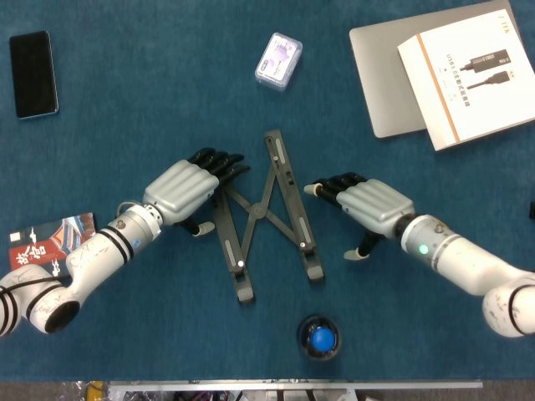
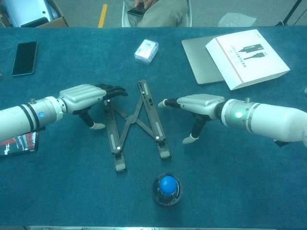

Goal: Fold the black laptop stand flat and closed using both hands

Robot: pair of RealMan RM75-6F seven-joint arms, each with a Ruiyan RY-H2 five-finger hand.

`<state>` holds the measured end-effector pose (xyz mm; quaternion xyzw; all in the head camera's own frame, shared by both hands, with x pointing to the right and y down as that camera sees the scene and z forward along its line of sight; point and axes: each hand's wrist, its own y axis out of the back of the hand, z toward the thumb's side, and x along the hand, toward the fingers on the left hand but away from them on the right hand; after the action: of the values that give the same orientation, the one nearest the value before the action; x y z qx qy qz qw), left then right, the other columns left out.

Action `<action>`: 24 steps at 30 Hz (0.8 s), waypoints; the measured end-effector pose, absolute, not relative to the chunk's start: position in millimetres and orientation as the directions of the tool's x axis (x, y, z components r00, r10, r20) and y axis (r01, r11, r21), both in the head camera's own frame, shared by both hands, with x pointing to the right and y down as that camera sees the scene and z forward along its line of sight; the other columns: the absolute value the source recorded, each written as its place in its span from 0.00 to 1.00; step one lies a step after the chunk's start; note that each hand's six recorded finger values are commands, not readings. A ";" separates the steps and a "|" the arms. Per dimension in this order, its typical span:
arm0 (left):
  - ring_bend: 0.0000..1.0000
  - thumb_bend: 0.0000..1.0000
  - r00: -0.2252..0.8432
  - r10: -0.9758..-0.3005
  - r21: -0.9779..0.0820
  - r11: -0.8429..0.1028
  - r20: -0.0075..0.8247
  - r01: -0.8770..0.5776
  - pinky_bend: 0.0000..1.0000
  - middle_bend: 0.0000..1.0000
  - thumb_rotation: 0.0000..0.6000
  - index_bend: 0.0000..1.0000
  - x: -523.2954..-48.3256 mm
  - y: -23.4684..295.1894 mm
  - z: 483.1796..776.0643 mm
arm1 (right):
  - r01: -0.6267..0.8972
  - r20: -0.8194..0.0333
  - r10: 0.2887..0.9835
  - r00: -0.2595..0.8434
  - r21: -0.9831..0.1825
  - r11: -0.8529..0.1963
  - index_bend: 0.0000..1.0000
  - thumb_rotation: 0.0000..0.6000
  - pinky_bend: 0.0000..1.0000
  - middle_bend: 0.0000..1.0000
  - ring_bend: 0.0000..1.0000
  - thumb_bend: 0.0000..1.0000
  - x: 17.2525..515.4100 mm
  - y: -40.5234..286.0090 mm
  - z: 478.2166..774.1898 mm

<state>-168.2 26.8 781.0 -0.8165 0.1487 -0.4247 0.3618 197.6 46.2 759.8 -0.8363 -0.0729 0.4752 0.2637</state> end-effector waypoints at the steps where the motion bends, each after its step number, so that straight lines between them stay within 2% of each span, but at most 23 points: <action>1: 0.00 0.25 0.594 -0.550 -0.717 -0.694 0.587 0.065 0.00 0.00 1.00 0.00 -168.5 26.8 781.5 | -0.128 -0.756 0.371 0.539 -0.509 -0.851 0.00 1.00 0.03 0.07 0.00 0.12 196.0 46.3 760.7; 24: 0.00 0.25 0.592 -0.545 -0.704 -0.708 0.594 0.055 0.00 0.00 1.00 0.00 -170.0 30.6 781.5 | -0.110 -0.732 0.378 0.567 -0.522 -0.846 0.00 1.00 0.02 0.07 0.00 0.12 174.7 42.2 767.4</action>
<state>-170.0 30.6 781.5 -0.8197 0.1494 -0.4264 0.3519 174.7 42.2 767.4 -0.8441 -0.0792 0.4586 0.2663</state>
